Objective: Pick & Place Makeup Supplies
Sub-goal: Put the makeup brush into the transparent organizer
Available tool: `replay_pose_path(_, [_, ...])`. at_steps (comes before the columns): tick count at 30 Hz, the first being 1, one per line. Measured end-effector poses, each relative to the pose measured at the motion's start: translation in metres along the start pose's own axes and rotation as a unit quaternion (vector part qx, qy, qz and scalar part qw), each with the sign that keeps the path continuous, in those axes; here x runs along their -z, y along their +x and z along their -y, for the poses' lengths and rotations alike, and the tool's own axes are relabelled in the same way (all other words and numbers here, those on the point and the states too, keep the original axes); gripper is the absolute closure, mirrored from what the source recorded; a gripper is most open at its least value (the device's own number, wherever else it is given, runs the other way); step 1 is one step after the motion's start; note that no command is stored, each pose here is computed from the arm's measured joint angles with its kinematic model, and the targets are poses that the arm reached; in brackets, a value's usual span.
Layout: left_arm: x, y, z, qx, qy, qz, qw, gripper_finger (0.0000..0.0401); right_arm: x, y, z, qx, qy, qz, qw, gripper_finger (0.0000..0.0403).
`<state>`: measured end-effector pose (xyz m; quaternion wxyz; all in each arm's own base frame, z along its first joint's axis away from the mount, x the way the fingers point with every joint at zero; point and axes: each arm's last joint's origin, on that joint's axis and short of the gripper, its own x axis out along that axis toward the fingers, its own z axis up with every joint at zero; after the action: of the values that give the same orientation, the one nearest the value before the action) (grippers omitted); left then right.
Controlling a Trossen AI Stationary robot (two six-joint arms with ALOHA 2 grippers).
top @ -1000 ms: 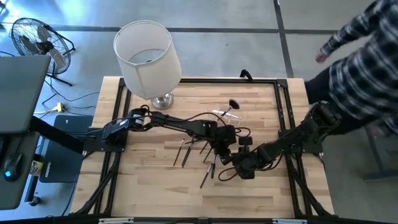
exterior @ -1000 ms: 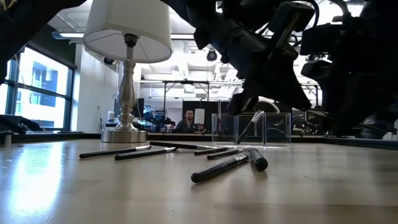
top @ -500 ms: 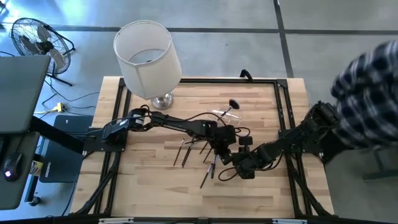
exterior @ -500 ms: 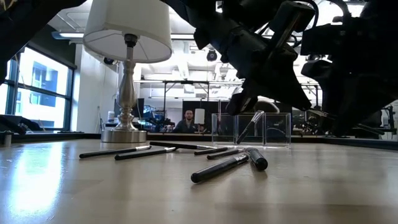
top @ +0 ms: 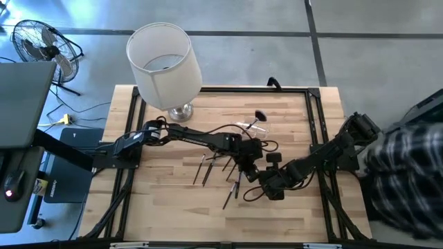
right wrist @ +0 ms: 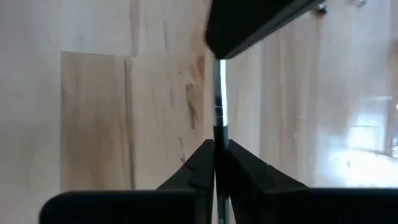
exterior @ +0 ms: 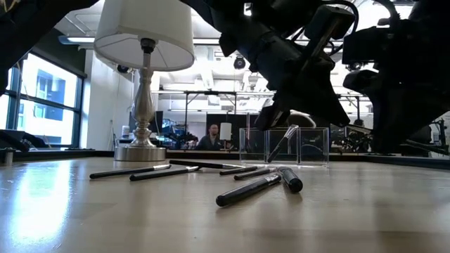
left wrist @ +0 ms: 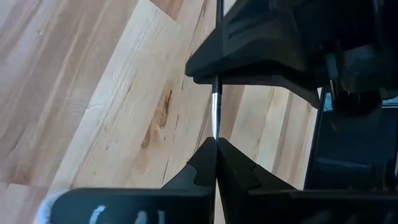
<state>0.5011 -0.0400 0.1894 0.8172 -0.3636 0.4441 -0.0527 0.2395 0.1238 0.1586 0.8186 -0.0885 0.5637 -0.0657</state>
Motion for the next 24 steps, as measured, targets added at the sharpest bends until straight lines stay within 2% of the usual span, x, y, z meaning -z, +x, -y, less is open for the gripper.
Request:
replay_pose_path(2, [0.0000, 0.0001, 0.0003, 0.001, 0.001, 0.000, 1.000, 0.0401, -0.0001, 0.0000, 0.0001, 0.002, 0.001, 0.001, 1.000, 0.0370])
replay_pose_path(7, [-0.0002, 0.0000, 0.0000, 0.000, 0.000, 0.001, 1.000, 0.0400, 0.0000, 0.0000, -0.0001, -0.001, 0.001, -0.001, 1.000, 0.0393])
replay_pose_path(13, [0.0000, 0.0001, 0.0005, 0.001, 0.001, 0.001, 1.000, 0.0400, -0.0001, 0.0000, 0.0001, 0.001, 0.004, 0.001, 1.000, 0.0372])
replay_pose_path(19, [-0.0002, 0.0001, 0.0002, -0.001, 0.001, 0.003, 1.000, 0.0400, 0.0000, 0.0000, -0.0001, -0.002, 0.004, 0.000, 1.000, 0.0393])
replay_pose_path(24, [-0.0002, 0.0001, 0.0003, 0.000, 0.007, 0.002, 1.000, 0.0389, -0.0003, 0.0000, 0.0000, 0.001, 0.023, 0.002, 1.000, 0.0377])
